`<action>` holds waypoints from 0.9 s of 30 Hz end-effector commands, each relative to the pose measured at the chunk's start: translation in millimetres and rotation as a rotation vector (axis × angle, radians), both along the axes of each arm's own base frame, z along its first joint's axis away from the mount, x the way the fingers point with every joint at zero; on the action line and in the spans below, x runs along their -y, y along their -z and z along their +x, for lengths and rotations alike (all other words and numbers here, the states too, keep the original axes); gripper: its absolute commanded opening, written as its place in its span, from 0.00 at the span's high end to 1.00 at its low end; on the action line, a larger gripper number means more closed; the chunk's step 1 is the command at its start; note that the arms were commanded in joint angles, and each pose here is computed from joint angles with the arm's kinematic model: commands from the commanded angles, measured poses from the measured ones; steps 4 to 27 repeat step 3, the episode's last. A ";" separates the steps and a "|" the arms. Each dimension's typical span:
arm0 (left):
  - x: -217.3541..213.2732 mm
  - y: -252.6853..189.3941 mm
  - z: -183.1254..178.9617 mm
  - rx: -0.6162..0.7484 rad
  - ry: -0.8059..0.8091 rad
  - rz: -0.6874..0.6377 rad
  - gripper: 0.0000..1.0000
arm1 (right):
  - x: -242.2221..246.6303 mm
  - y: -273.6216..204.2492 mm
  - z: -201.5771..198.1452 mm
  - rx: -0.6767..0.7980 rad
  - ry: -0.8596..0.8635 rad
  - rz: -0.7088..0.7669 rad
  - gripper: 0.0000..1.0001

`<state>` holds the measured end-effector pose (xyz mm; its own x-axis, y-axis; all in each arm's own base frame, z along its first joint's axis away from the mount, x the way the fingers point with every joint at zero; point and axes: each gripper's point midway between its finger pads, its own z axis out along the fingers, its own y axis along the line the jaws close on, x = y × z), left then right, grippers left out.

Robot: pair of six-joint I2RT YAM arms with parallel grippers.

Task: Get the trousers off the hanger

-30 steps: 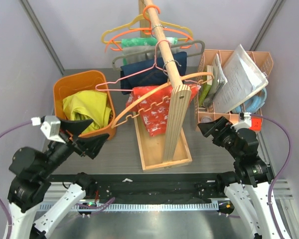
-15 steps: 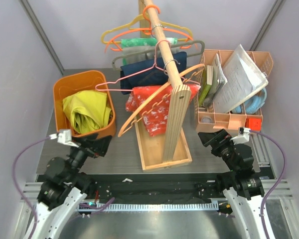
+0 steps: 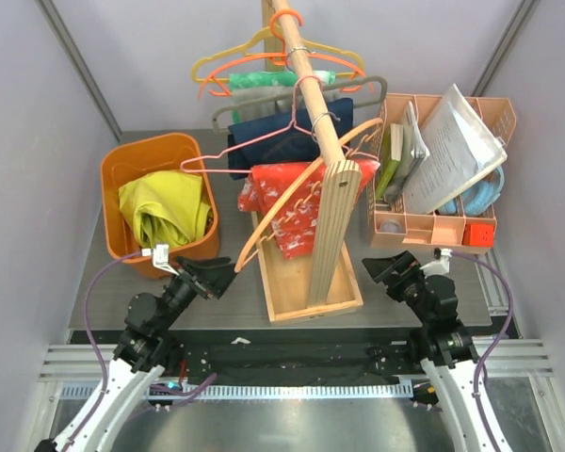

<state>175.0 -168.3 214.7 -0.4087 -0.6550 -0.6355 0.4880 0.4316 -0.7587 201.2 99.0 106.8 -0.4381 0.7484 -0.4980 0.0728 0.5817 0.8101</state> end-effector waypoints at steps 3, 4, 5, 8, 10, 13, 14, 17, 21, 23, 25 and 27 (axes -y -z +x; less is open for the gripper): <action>4.2 -46.9 -26.8 0.205 0.149 -0.349 0.00 | -11.0 -6.6 0.1 0.075 -0.082 -0.007 0.00; 4.2 -46.9 -26.8 0.205 0.149 -0.349 0.00 | -11.0 -6.6 0.1 0.075 -0.082 -0.007 0.00; 4.2 -46.9 -26.8 0.205 0.149 -0.349 0.00 | -11.0 -6.6 0.1 0.075 -0.082 -0.007 0.00; 4.2 -46.9 -26.8 0.205 0.149 -0.349 0.00 | -11.0 -6.6 0.1 0.075 -0.082 -0.007 0.00; 4.2 -46.9 -26.8 0.205 0.149 -0.349 0.00 | -11.0 -6.6 0.1 0.075 -0.082 -0.007 0.00; 4.2 -46.9 -26.8 0.205 0.149 -0.349 0.00 | -11.0 -6.6 0.1 0.075 -0.082 -0.007 0.00; 4.2 -46.9 -26.8 0.205 0.149 -0.349 0.00 | -11.0 -6.6 0.1 0.075 -0.082 -0.007 0.00; 4.2 -46.9 -26.8 0.205 0.149 -0.349 0.00 | -11.0 -6.6 0.1 0.075 -0.082 -0.007 0.00; 4.2 -46.9 -26.8 0.205 0.149 -0.349 0.00 | -11.0 -6.6 0.1 0.075 -0.082 -0.007 0.00; 4.2 -46.9 -26.8 0.205 0.149 -0.349 0.00 | -11.0 -6.6 0.1 0.075 -0.082 -0.007 0.00; 4.2 -46.9 -26.8 0.205 0.149 -0.349 0.00 | -11.0 -6.6 0.1 0.075 -0.082 -0.007 0.00; 4.2 -46.9 -26.8 0.205 0.149 -0.349 0.00 | -11.0 -6.6 0.1 0.075 -0.082 -0.007 0.00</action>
